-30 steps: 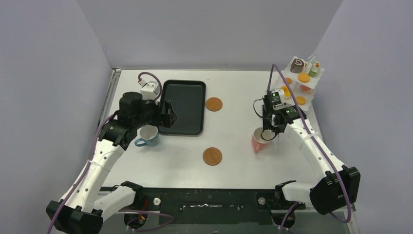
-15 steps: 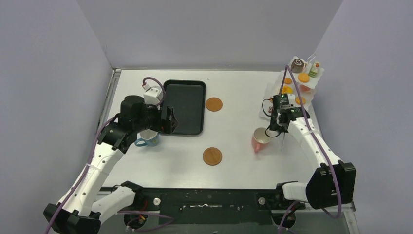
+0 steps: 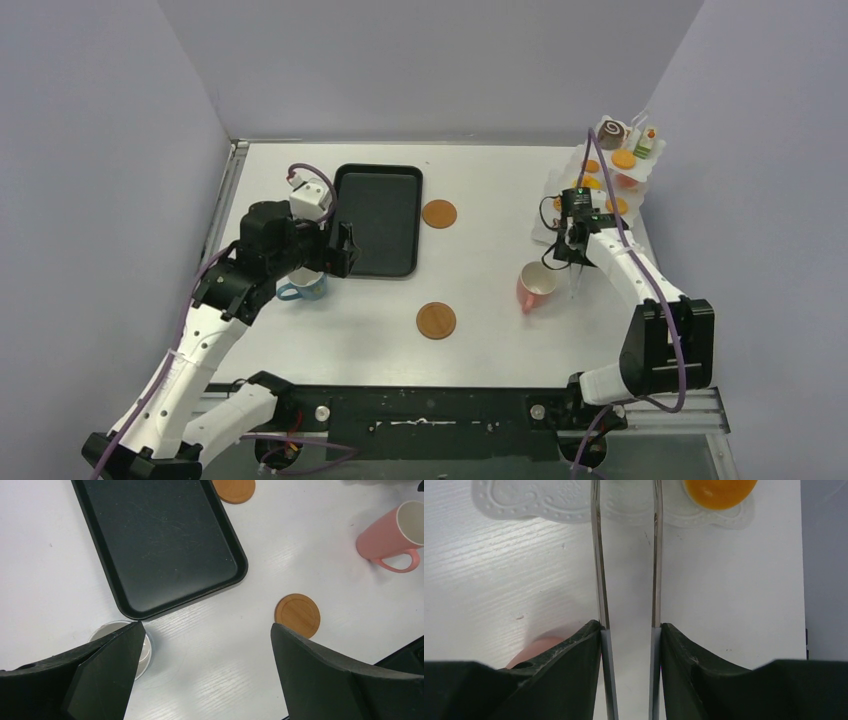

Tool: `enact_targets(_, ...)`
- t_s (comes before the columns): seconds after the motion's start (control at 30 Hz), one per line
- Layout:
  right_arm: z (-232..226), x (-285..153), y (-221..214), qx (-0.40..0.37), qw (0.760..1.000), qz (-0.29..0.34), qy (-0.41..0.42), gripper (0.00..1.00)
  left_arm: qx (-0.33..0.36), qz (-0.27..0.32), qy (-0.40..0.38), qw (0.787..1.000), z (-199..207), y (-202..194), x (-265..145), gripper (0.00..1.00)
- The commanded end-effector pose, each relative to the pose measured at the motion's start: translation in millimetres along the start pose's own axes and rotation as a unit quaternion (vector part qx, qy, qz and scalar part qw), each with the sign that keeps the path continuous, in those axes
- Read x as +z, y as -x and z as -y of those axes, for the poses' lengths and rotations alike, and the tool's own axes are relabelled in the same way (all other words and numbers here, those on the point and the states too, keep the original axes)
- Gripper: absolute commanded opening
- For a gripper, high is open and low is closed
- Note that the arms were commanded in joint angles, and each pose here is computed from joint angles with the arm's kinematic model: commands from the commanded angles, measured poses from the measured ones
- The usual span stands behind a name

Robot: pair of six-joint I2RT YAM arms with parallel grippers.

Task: Serve the afternoon tea
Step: Place the desert on the desert table.

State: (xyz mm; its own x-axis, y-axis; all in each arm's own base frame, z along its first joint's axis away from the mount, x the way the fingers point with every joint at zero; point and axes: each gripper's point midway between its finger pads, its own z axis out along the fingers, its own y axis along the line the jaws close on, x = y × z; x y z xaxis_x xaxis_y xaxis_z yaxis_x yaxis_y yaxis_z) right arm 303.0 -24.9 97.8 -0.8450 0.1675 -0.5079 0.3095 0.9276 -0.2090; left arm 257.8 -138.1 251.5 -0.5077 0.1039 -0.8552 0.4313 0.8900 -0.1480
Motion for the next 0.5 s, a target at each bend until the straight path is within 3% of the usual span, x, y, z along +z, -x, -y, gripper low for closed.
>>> enact_targets(0.0,7.4,9.3,23.4,0.034,0.999,0.034,-0.007,0.42,0.017,0.028,0.002,0.999,-0.2,11.6,-5.0,0.97)
enact_targets(0.17,11.0,12.9,23.1,0.037,0.999,0.031,-0.013,0.5,0.02,0.029,0.0,0.999,0.5,12.3,-5.9,0.97)
enact_targets(0.47,11.7,-0.1,19.5,0.041,0.999,0.03,0.003,0.46,0.025,0.035,0.002,0.999,-0.1,12.2,-8.9,0.97)
